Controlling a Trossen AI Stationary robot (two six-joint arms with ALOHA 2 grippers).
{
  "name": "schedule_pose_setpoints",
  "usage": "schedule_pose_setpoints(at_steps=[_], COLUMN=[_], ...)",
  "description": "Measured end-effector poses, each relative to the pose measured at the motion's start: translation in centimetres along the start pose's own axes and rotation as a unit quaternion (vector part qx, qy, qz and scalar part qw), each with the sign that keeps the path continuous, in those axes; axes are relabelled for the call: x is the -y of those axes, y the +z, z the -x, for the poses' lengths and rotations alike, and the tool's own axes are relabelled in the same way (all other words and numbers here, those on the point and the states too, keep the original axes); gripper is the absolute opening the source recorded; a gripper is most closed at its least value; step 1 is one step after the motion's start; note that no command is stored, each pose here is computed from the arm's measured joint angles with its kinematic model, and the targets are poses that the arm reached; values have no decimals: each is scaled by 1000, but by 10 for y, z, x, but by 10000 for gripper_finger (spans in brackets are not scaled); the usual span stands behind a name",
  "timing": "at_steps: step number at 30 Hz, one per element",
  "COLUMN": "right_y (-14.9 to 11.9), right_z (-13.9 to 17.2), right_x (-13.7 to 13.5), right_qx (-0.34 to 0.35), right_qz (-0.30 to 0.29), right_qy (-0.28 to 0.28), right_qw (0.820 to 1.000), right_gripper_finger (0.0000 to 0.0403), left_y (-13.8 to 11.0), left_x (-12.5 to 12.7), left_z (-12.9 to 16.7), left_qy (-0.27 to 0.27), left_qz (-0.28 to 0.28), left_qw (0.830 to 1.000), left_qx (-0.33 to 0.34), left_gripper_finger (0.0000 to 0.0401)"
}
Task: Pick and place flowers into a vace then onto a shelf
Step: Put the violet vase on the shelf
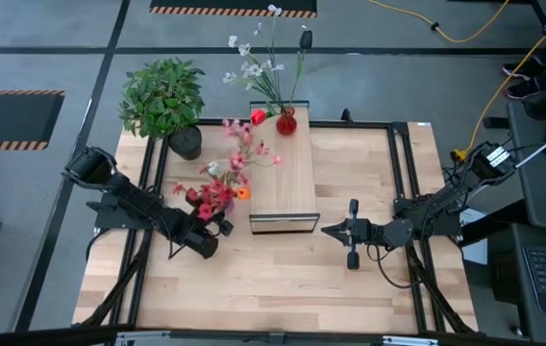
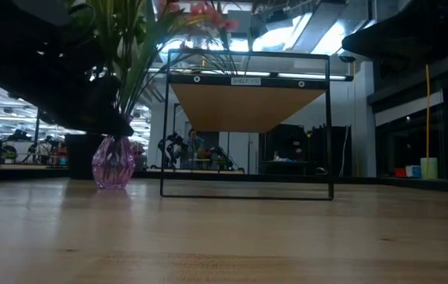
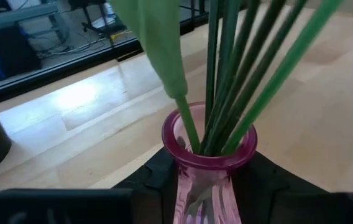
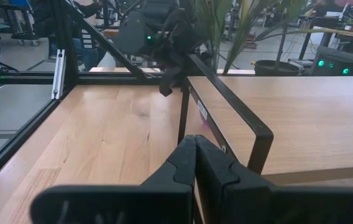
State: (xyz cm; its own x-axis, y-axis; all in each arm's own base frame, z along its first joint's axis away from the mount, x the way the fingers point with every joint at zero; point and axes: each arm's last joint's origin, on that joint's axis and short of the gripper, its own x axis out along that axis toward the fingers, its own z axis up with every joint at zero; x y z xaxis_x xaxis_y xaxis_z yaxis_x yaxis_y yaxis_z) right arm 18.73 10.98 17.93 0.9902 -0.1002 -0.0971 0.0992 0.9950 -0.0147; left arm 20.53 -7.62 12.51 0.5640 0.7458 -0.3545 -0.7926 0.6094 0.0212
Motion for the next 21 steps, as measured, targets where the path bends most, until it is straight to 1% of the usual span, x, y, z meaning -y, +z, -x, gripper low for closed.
schedule_pose_setpoints(at_steps=[3,6,11,15,21], right_y=[0,0,0,0,0], right_z=[0,0,0,0,0], right_x=[0,0,0,0,0], right_qx=[0,0,0,0,0], right_qz=[0,0,0,0,-2], right_qy=[0,0,0,0,0], right_qw=[1000,1000,1000,1000,1000], right_gripper_finger=[9,9,9,9,9], left_y=[-2,-2,8,26,66], left_x=[2,4,3,3,8], left_z=[7,17,34,47,65], left_qy=[-17,-43,-84,-117,-154], left_qz=[-15,-15,-12,-15,-48], left_qw=[1000,999,996,993,986], left_qx=[0,-6,1,8,35], left_gripper_finger=[110,109,109,109,109])
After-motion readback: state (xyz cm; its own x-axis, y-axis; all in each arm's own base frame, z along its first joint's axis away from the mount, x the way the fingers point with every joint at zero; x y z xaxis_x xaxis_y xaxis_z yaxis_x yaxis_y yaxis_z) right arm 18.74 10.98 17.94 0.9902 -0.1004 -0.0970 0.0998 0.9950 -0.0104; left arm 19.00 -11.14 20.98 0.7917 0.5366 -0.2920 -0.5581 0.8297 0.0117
